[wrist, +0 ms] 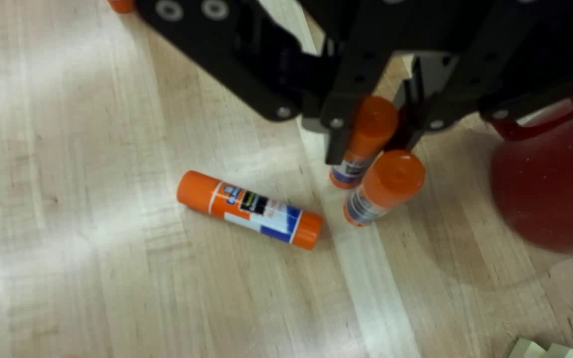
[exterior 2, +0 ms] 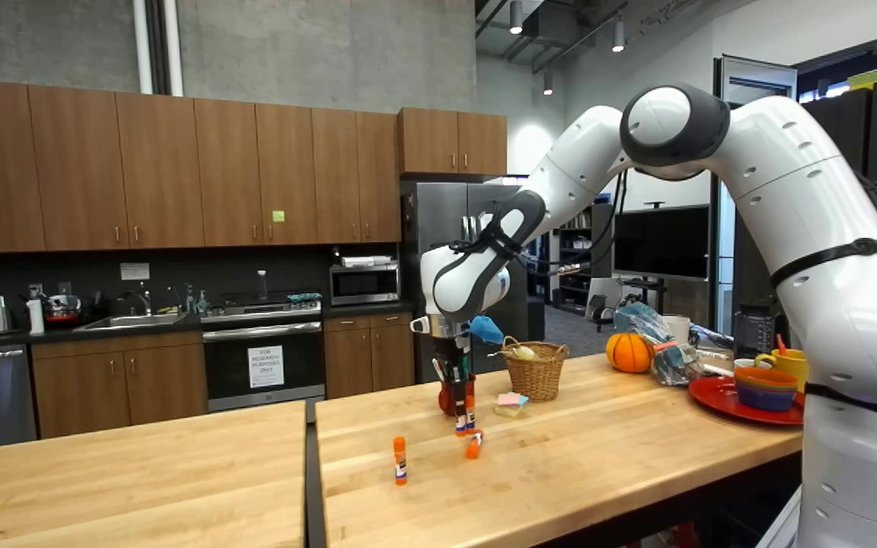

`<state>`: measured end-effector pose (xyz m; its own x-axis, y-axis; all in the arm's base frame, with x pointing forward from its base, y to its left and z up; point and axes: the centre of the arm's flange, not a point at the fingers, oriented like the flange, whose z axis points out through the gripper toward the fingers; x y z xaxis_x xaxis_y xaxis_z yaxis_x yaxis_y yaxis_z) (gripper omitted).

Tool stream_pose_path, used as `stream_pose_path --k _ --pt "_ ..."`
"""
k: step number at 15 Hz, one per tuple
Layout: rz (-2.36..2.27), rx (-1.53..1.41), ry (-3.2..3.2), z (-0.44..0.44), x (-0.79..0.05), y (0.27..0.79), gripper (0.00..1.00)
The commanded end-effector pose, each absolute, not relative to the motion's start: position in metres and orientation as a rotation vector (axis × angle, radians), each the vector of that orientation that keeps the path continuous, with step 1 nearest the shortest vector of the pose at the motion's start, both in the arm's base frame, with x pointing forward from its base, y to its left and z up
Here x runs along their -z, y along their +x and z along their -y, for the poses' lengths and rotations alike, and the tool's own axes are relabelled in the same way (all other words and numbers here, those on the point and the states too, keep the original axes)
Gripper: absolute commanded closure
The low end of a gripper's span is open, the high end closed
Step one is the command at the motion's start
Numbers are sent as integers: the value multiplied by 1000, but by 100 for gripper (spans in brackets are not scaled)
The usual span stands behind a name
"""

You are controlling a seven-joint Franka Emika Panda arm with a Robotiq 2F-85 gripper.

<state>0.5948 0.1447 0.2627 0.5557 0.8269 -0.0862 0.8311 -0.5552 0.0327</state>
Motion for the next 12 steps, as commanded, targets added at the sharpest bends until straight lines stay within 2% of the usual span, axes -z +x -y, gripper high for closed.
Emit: stream_pose_path --k 1,12 --pt "-1491 91 2729 -136 -276 590 94" --pt "-1467 -53 2779 -118 -341 567 94"
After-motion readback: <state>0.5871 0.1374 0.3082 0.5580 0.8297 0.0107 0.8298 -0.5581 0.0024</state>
